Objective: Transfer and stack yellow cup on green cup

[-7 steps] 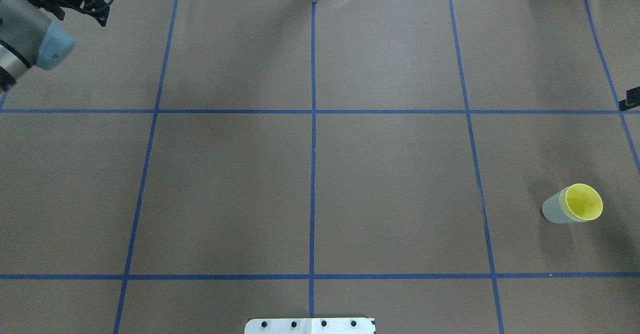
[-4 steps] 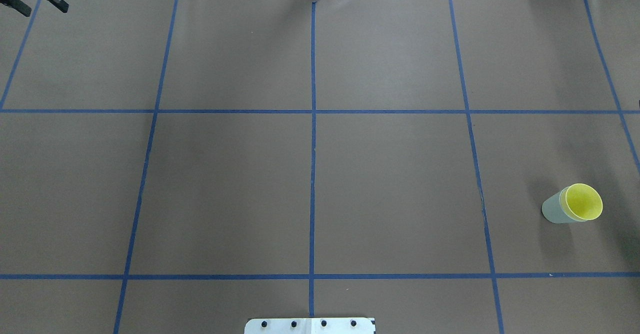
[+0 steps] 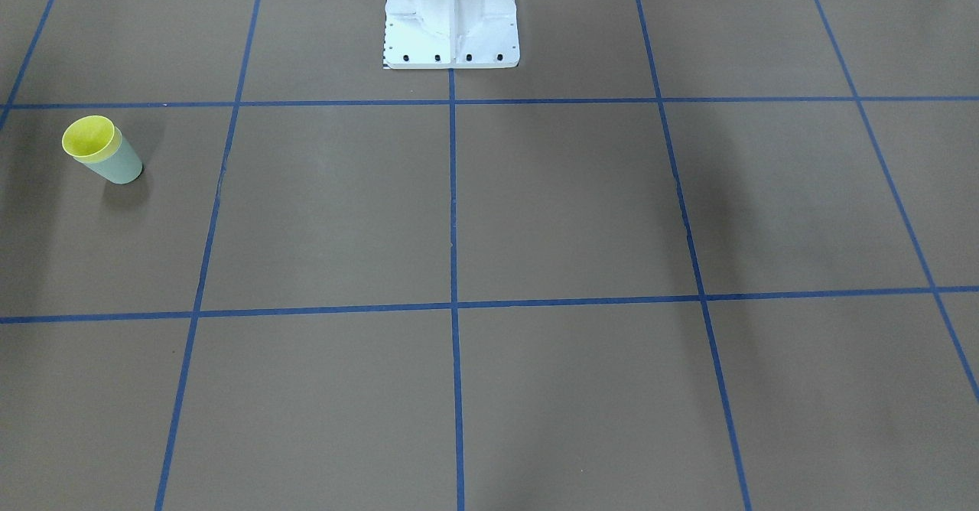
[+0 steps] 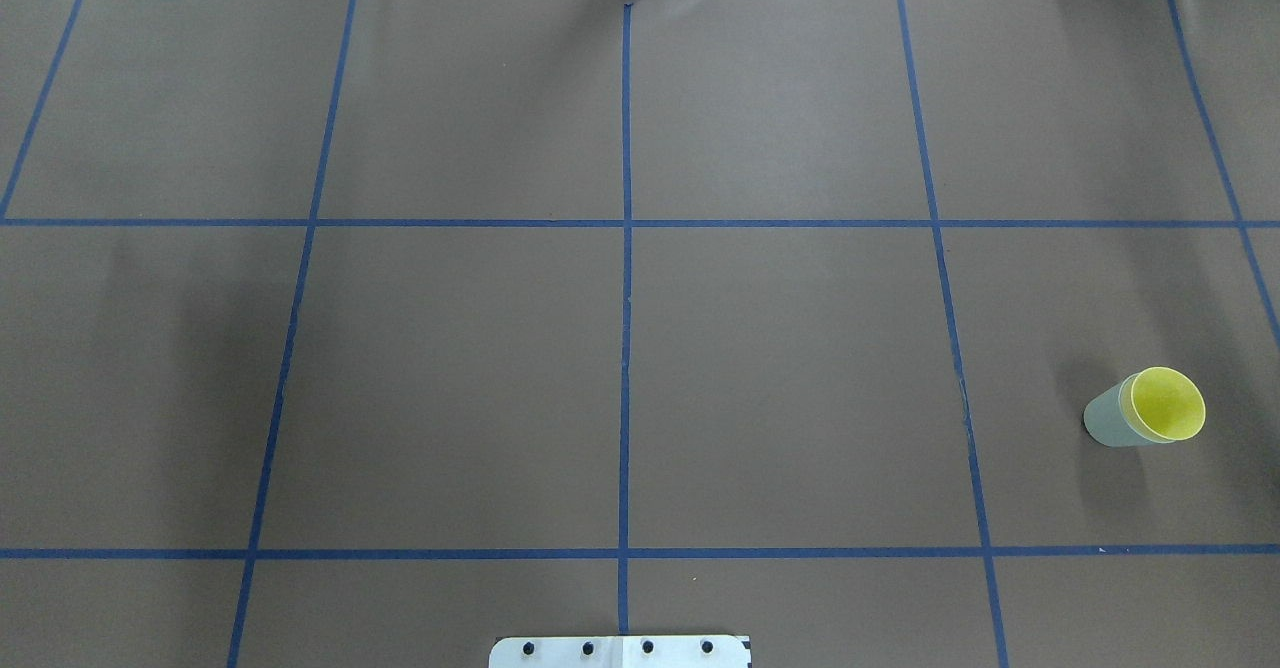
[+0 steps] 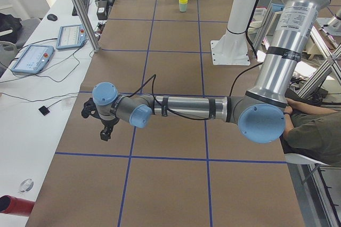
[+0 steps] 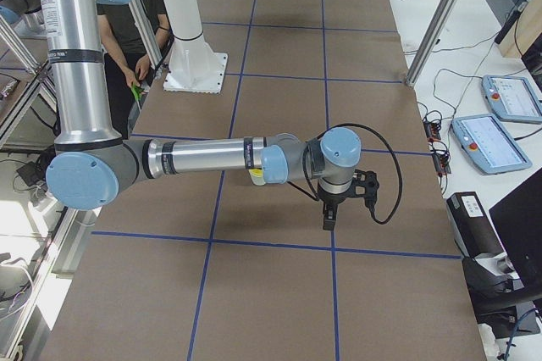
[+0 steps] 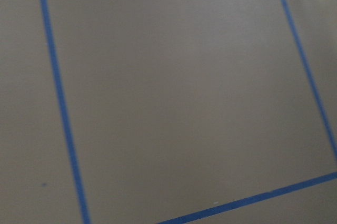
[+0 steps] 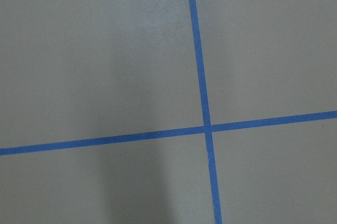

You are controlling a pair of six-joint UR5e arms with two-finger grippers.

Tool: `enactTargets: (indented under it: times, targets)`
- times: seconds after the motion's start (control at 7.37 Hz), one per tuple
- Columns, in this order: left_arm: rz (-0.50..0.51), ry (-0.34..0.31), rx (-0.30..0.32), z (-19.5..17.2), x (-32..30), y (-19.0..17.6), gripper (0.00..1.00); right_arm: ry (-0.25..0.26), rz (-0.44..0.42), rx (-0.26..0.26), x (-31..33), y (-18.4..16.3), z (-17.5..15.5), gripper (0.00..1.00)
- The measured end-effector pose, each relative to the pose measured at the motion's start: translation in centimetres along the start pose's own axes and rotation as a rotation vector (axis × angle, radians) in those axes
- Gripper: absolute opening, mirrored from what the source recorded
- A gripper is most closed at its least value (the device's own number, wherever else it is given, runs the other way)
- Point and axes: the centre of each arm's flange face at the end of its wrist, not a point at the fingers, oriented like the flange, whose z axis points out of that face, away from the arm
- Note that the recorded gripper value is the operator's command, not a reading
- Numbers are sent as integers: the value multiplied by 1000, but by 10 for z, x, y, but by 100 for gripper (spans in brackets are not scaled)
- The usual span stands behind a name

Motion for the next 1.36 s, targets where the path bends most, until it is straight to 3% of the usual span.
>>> enactTargets:
  times: [0.41,0.68,1.36]
  targets:
    - [-115,-24,-134,-21,16,23,100,1,-32,-4,0,-1,-3,100]
    - [-77,-18,-137,-21,15,48,100,7,-39,-11,4,0,1,100]
    - [-38,4,-126,-22,18,52,100,15,-34,-26,10,0,10,100]
